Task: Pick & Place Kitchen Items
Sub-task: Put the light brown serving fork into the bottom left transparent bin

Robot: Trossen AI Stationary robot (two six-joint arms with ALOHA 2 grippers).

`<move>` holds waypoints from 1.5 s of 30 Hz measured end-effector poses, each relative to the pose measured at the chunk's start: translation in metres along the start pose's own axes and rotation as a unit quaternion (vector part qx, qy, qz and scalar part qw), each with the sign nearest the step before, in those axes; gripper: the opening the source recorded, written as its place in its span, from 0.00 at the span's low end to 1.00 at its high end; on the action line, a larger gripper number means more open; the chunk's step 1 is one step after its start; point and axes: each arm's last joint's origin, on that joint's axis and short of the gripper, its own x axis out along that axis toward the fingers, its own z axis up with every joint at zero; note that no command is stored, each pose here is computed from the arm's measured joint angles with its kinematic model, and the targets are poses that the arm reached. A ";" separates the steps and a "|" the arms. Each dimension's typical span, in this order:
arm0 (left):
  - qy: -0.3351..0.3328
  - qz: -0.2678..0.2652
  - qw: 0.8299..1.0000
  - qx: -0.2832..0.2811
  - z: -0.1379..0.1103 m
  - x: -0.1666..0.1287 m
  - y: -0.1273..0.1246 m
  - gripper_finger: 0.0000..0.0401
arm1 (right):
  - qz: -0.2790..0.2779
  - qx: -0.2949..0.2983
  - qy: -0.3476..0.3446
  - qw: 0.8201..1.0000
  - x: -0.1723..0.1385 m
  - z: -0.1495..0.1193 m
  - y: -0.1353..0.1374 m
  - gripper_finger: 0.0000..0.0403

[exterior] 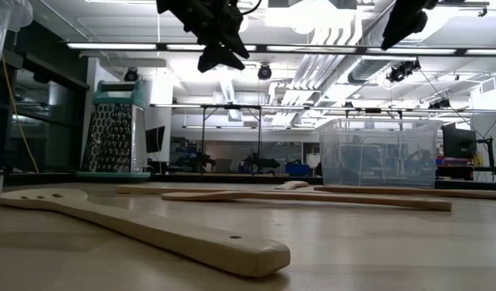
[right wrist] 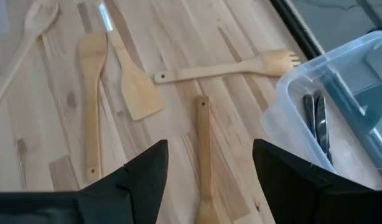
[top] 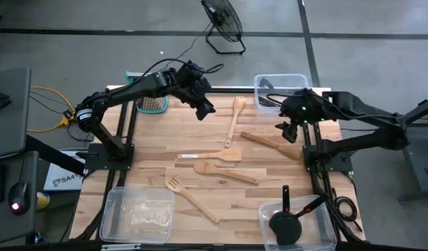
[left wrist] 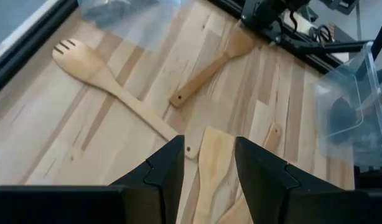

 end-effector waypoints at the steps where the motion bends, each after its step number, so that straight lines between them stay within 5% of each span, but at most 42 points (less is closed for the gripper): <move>1: 0.004 0.001 1.000 0.000 -0.001 0.000 0.000 0.35 | -0.002 -0.001 0.005 1.000 0.003 0.002 -0.001 0.56; 13: 0.008 0.051 0.998 -0.042 -0.003 0.004 0.005 0.35 | -0.035 0.098 0.056 0.993 0.037 0.018 -0.023 0.56; 20: -0.034 0.057 0.995 -0.070 0.006 0.032 0.007 0.35 | -0.078 0.135 0.052 0.986 0.031 0.014 -0.038 0.56; 31: -0.036 0.055 0.984 -0.166 0.003 0.094 0.030 0.62 | -0.111 0.167 0.051 0.978 0.019 0.006 -0.059 0.56; 45: -0.027 0.161 0.974 -0.157 -0.024 0.147 0.007 0.64 | -0.115 0.183 0.054 0.975 0.018 0.004 -0.070 0.56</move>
